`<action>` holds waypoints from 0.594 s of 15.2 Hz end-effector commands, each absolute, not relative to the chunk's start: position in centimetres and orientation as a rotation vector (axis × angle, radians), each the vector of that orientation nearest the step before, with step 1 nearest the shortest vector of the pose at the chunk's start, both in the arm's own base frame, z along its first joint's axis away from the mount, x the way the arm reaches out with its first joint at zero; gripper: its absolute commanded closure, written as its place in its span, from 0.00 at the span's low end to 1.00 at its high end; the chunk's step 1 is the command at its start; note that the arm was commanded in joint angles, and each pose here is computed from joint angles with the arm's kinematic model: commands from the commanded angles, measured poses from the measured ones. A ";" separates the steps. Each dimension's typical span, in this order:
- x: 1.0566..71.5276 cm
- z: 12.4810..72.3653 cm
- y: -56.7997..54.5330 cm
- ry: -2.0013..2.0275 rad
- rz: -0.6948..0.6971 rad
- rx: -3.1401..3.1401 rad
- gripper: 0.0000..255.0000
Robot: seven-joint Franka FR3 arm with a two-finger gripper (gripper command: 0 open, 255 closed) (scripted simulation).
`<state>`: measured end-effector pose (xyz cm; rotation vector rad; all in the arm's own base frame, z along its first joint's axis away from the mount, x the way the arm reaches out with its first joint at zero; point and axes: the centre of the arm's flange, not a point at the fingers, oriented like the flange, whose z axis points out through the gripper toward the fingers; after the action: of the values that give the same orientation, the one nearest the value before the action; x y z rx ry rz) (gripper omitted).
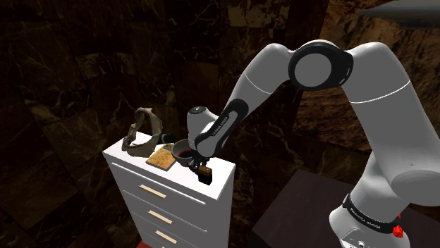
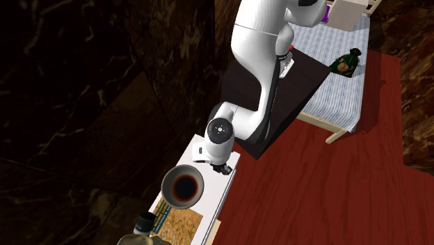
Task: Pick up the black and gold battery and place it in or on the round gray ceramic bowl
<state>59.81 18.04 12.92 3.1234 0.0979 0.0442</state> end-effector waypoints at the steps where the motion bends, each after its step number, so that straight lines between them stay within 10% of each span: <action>1: 59.8 12.9 18.0 0.098 0.044 3.123 1.00; 9: 59.8 13.4 18.0 0.098 0.044 3.123 1.00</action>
<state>59.81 18.07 13.18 3.1235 0.0984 0.0438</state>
